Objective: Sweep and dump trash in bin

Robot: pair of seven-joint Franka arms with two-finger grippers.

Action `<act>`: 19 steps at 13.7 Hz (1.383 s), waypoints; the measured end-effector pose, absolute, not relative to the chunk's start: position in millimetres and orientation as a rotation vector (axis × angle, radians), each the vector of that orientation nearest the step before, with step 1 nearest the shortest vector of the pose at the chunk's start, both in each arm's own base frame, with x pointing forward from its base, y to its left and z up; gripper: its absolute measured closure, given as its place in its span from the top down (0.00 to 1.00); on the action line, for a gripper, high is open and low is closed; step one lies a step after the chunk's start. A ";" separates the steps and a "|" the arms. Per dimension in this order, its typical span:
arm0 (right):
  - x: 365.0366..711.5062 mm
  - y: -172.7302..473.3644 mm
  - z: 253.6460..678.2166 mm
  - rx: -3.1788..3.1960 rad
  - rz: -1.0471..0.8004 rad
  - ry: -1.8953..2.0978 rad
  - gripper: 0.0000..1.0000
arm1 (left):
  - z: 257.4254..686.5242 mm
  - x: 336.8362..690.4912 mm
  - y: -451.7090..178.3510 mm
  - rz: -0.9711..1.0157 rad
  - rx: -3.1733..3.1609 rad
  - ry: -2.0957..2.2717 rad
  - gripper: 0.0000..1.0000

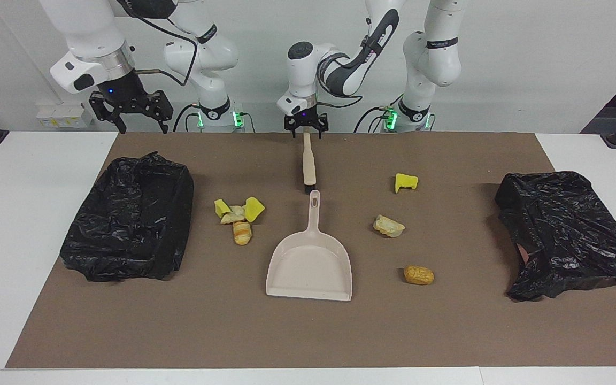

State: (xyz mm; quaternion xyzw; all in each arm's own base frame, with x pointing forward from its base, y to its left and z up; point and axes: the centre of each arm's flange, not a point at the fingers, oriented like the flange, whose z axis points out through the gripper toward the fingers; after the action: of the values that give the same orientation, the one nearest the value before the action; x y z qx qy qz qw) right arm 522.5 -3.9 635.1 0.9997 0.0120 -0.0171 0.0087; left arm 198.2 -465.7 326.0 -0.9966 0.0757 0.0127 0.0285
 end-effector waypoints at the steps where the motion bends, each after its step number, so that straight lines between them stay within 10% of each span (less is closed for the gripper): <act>1: 522.6 -4.7 635.0 3.124 -0.054 0.036 1.00 | 326.1 200.1 -465.1 0.039 -3.077 0.217 0.96; 5: 522.5 -9.4 634.9 3.126 -0.054 0.023 1.00 | 333.1 209.5 -463.0 0.030 -3.092 0.170 0.81; 10: 522.4 -9.4 634.0 3.126 -0.057 0.023 1.00 | 340.6 212.9 -461.3 0.031 -3.094 0.089 0.26; 19: 522.9 -1.1 629.7 3.126 -0.057 0.048 1.00 | 392.0 316.6 -354.0 0.161 -2.890 -0.159 0.26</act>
State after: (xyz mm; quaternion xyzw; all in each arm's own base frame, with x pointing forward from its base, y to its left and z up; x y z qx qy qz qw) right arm 522.9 -1.1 629.7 0.9997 0.0153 -0.0182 0.0075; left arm 316.6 -354.0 392.0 -0.9896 -0.0544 0.0551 0.1209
